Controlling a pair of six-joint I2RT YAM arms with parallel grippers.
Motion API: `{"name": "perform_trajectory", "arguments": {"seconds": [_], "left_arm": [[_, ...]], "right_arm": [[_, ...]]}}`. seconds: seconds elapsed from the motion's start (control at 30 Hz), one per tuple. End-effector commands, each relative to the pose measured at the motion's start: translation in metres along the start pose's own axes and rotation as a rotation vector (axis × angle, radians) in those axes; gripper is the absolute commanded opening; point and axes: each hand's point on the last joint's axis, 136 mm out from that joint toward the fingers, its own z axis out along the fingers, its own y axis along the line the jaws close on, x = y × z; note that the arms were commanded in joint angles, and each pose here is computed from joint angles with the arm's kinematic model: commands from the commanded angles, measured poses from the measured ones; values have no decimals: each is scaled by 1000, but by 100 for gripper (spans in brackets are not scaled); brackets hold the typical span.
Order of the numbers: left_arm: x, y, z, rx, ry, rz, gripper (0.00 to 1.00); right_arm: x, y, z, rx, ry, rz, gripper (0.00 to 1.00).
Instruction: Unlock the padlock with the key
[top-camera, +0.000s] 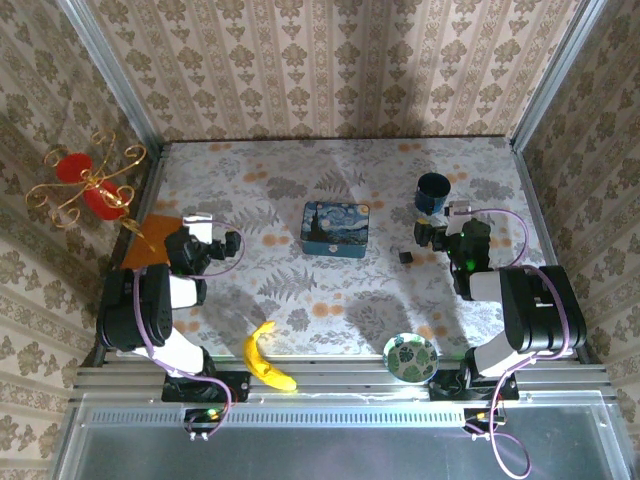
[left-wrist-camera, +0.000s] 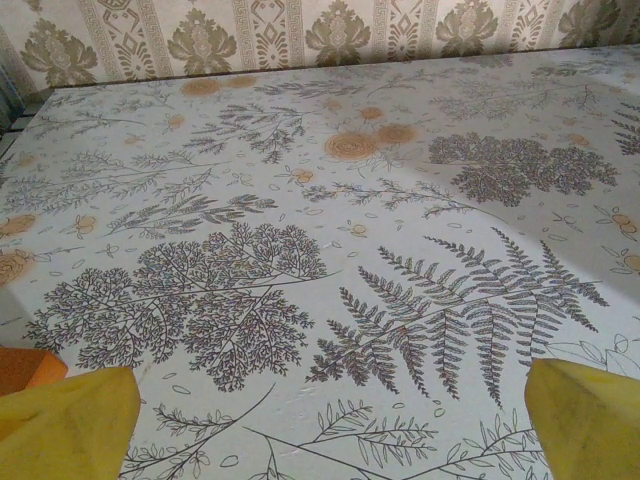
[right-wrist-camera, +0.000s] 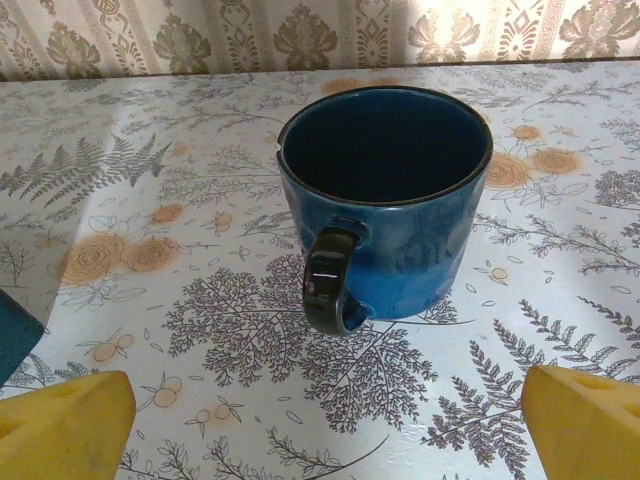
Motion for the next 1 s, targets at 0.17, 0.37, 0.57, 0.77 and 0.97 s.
{"name": "perform_trajectory", "arguments": {"seconds": [0.17, 0.37, 0.57, 0.77, 0.97], "left_arm": [[-5, -6, 0, 24, -12, 29, 100], [-6, -7, 0, 25, -12, 38, 100], [-6, -5, 1, 8, -7, 32, 100], [-6, -5, 1, 7, -7, 34, 100], [-5, -5, 1, 8, -5, 34, 100]], "right_arm": [[4, 3, -2, -17, 11, -15, 100], [3, 3, -1, -17, 11, -16, 100], [4, 3, -2, -17, 11, -16, 100], [3, 3, -1, -18, 11, -16, 100], [3, 3, -1, -18, 12, -16, 100]]}}
